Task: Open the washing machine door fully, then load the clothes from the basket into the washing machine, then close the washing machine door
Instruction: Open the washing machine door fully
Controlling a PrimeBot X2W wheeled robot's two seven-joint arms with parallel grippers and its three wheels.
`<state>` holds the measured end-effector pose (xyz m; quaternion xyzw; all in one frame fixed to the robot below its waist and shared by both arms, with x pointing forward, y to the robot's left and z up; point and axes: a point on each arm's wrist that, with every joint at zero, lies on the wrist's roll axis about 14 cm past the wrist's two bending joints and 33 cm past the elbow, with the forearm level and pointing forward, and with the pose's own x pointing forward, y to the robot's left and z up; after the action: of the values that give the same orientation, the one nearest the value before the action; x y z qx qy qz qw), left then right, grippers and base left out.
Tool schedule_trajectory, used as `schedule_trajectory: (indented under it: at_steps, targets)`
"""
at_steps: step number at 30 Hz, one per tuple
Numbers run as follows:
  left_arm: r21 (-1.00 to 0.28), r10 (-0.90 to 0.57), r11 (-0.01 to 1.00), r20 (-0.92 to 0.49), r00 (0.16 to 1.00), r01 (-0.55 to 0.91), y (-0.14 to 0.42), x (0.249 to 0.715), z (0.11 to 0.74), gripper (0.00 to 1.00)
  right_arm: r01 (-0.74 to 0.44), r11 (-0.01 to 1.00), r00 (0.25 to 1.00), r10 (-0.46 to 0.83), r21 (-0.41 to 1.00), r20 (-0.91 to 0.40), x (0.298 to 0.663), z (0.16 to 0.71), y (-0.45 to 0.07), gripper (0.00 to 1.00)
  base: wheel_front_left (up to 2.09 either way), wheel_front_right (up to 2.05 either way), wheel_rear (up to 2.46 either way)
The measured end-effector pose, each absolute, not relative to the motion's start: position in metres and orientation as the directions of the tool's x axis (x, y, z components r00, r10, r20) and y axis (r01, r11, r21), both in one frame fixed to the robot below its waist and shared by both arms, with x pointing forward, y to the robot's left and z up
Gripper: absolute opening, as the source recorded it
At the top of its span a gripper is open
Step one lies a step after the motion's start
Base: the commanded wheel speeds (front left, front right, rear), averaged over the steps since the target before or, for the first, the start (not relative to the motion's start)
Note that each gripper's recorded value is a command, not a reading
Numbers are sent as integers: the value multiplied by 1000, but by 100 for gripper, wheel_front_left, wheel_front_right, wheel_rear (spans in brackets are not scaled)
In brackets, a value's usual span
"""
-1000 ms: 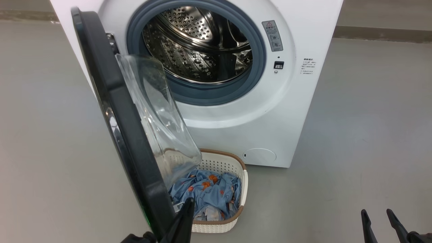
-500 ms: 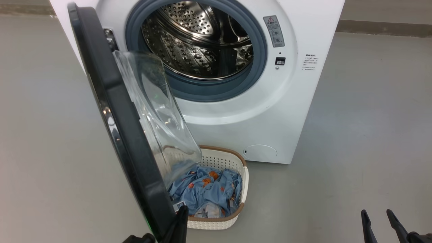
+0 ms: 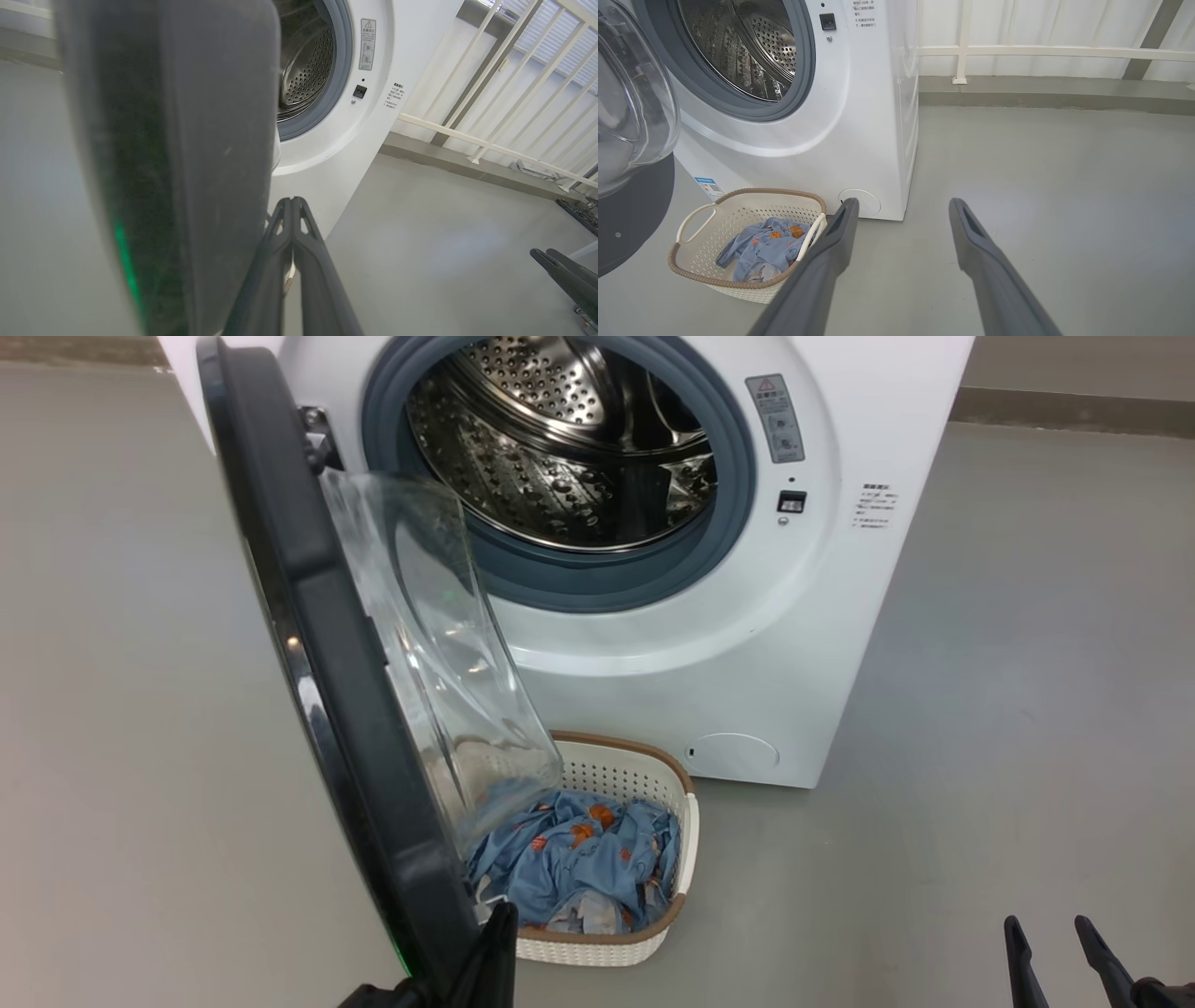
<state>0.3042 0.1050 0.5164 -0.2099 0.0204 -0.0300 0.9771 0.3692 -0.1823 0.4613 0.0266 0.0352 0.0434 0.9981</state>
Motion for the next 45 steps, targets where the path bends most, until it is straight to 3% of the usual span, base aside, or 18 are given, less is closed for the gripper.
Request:
schedule_trajectory:
  at_steps: [7,19,32,45]
  targets:
    - [-413,-23,911,-32,999,7,114,301,516,0,-107,993,991,111,56,-71,376,460,-175,100,0,0,0]
    - [-402,182,898,-33,983,-180,163,286,515,0,-228,972,969,232,58,-80,392,457,-132,100,0,0,0]
    - [-368,443,829,-26,896,-421,243,265,505,0,-343,937,933,348,59,-95,400,451,-92,100,0,0,0]
    - [-277,597,764,-37,801,-582,312,286,498,0,-338,939,924,344,60,-170,405,423,-102,100,0,0,0]
